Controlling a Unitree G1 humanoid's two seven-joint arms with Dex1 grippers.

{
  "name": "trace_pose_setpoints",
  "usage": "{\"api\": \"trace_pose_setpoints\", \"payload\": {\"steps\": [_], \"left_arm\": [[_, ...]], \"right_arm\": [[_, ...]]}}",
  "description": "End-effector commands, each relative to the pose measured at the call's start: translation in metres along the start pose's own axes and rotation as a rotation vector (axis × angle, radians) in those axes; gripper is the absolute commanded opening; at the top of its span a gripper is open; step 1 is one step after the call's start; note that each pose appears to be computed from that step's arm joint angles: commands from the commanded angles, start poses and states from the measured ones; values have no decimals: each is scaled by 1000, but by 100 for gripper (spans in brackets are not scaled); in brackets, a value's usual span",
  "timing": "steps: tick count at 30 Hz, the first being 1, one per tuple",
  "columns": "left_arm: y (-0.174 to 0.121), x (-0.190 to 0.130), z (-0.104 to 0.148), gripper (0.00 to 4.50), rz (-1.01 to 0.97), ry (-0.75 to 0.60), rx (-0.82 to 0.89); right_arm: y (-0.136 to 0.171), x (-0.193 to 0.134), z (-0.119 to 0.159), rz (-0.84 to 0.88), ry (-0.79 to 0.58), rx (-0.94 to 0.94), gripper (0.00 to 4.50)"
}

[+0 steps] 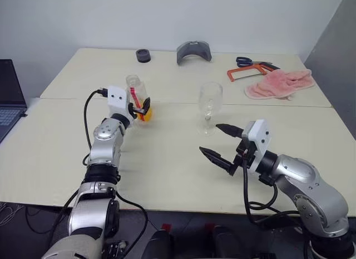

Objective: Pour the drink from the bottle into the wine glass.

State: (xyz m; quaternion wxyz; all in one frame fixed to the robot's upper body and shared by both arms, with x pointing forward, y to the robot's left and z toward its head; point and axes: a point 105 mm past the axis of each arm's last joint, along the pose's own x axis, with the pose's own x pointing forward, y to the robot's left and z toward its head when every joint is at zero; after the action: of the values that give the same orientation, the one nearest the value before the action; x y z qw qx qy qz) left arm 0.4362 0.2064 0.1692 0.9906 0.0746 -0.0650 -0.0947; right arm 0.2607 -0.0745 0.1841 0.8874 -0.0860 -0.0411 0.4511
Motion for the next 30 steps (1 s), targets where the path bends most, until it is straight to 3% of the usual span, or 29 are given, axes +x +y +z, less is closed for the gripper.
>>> {"api": "trace_pose_setpoints", "payload": {"steps": [1,3,6,13,21,30], "left_arm": [[0,7,16,450,-7,-52,25],[-1,9,16,450,-10,-52,23],[-3,11,16,393,-19,-54,18],[-8,13,18,183,-41,-74,-11],[-43,18,44,173,-191,-163,71],[-96,30,87,171,-391,-290,309]], "right_arm": [[2,0,11,9,-35,-36,447],[2,0,11,8,-34,-38,447],[2,0,11,7,-33,-40,450],[0,-1,12,-2,-31,-47,450],[-14,-10,17,-80,-42,-68,450],[-46,-23,32,-255,-97,-99,450]]}}
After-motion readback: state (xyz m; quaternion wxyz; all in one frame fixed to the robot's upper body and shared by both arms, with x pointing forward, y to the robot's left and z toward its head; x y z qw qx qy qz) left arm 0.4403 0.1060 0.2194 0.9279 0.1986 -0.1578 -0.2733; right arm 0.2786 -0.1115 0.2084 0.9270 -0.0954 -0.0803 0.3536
